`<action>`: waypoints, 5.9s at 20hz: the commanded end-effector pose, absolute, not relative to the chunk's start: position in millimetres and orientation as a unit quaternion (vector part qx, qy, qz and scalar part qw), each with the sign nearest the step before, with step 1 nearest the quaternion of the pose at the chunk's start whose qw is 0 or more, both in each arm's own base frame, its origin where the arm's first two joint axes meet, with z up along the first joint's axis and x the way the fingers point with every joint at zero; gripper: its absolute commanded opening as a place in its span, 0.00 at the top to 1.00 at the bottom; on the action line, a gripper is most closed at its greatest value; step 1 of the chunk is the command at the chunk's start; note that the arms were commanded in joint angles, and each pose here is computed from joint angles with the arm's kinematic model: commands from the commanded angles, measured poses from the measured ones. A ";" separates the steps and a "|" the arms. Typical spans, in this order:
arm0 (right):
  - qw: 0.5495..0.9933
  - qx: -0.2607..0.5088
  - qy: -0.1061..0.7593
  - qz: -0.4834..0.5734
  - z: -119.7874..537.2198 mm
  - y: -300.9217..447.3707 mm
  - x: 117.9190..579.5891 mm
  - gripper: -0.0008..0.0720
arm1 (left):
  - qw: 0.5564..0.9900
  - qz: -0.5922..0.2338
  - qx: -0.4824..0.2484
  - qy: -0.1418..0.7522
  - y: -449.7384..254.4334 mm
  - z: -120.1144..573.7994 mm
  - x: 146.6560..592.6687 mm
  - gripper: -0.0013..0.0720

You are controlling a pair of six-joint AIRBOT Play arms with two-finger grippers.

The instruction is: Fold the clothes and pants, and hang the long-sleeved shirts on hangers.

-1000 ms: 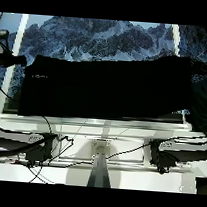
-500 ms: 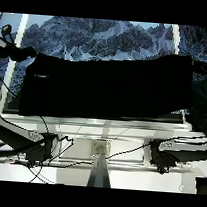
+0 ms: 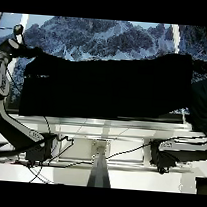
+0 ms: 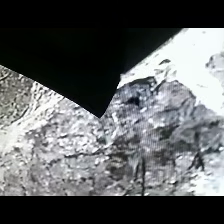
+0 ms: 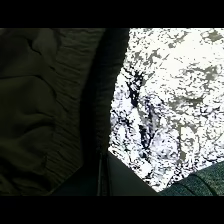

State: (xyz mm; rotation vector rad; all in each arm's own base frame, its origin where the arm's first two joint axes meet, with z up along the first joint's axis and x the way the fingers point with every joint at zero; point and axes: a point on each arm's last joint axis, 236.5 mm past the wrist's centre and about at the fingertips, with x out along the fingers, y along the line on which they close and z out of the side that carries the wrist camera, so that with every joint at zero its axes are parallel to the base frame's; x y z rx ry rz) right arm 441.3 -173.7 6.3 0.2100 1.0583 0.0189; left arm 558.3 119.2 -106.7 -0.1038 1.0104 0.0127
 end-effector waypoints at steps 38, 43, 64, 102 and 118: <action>0.910 0.095 0.401 -0.035 7.5 -176.4 513.7 0.97 | 0.855 0.117 0.079 0.499 206.5 22.4 483.7 0.97; 0.921 0.077 0.380 -0.044 -23.8 -163.6 547.5 0.97 | 0.884 0.094 0.089 0.449 191.4 -25.0 541.1 0.97; 0.944 0.053 0.314 -0.081 -1.9 -178.6 571.7 0.03 | 0.830 0.159 -0.083 0.528 205.5 -42.7 480.0 0.06; 0.927 0.058 0.367 -0.042 -14.3 -160.0 557.7 0.04 | 0.788 -0.168 -0.390 0.445 142.7 75.2 488.0 0.97; 0.896 0.033 0.443 0.008 -20.9 -143.1 534.2 0.04 | 0.721 -0.007 -0.226 0.655 213.9 -0.5 385.5 0.97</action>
